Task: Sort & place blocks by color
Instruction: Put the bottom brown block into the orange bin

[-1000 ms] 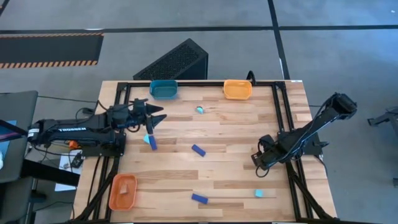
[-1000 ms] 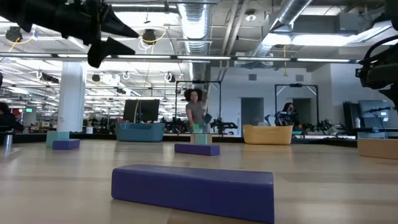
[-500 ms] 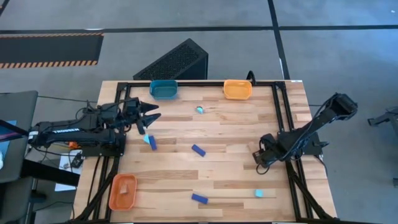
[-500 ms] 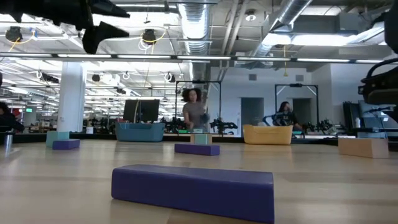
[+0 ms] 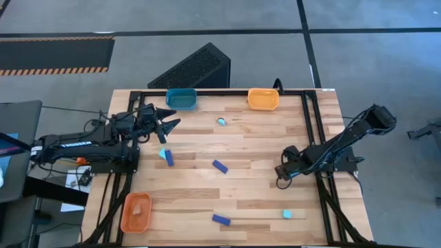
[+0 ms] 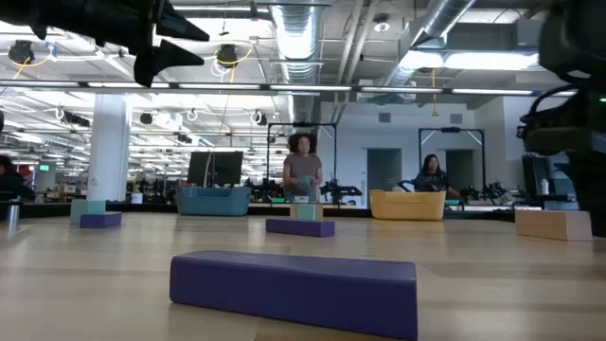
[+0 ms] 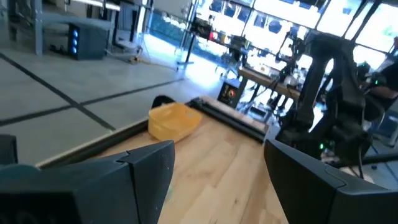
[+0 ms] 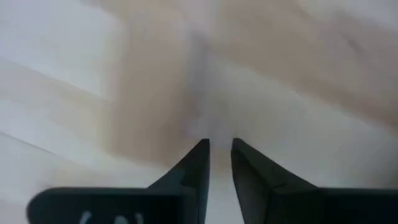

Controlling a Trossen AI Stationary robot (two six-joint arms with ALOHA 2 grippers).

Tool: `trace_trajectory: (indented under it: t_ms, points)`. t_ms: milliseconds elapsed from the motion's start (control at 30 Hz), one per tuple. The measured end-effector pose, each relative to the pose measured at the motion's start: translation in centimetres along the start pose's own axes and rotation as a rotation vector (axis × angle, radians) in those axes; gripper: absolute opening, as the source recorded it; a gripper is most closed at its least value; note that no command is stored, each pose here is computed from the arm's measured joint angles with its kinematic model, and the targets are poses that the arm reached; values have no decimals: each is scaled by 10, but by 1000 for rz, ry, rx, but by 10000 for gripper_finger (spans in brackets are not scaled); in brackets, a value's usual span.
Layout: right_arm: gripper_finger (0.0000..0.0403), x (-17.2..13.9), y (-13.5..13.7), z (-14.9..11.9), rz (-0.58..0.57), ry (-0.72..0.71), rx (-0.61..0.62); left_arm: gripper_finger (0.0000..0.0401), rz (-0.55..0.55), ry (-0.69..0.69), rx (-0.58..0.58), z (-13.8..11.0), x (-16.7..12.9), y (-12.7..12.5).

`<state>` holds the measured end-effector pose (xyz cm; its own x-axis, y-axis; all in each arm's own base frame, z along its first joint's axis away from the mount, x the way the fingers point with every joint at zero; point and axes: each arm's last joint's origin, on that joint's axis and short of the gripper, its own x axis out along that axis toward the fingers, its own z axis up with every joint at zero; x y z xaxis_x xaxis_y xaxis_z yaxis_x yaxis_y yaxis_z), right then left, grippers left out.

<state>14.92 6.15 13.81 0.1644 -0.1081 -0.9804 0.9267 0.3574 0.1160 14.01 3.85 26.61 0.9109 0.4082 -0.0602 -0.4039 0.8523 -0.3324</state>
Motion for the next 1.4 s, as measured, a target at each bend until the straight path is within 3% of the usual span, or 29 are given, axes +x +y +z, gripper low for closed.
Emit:
trace_trajectory:
  t_ms: [400,867,967,1100,1267,1400]
  points:
    - [7,-5,18,14,142,-70,-2,238,17,16,9,12,5,4]
    - [12,-43,45,43,184,-195,-102,238,6,31,-5,13,8,10]
    - [25,-49,47,47,157,-215,-250,238,7,34,8,12,8,10]
    - [72,-52,50,50,135,-266,-610,238,5,33,63,12,10,10]
    - [166,-45,54,51,61,-283,-1007,238,-40,-20,99,17,16,7]
    - [248,-33,57,49,-5,-250,-1183,238,-101,-32,106,17,19,2]
